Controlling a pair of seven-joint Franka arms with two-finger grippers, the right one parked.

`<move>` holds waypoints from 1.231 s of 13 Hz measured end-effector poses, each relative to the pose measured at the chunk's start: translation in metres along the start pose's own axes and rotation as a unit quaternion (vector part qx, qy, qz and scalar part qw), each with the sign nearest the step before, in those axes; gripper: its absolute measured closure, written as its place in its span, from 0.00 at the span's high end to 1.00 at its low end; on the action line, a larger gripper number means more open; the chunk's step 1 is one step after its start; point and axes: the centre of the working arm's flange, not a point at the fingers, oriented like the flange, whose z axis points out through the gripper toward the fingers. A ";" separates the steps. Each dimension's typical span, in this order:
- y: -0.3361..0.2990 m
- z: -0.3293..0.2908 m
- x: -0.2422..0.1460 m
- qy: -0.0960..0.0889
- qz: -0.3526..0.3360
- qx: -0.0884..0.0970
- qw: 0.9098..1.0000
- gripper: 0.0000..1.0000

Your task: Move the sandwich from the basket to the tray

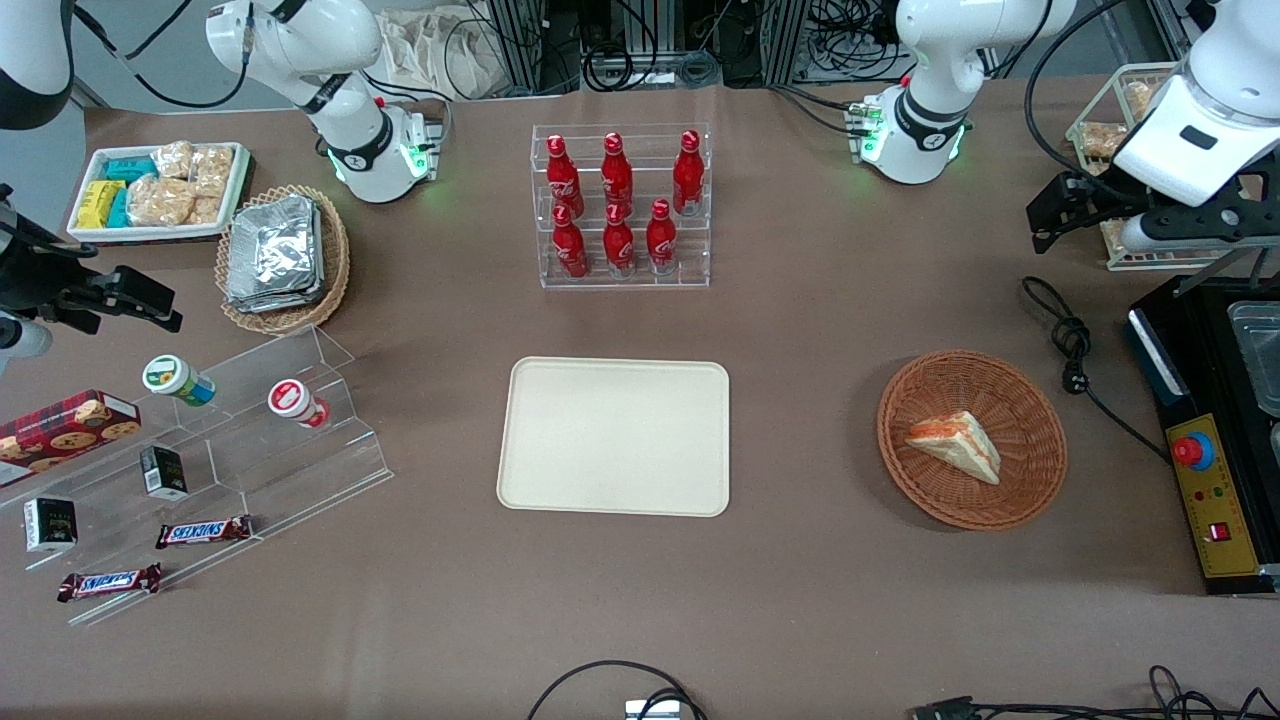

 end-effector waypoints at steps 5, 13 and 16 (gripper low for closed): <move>0.000 0.000 0.000 -0.002 -0.001 -0.004 1.000 1.00; -0.004 0.039 0.028 -0.030 -0.075 -0.019 0.997 1.00; -0.006 0.094 0.068 -0.038 -0.222 -0.013 0.974 1.00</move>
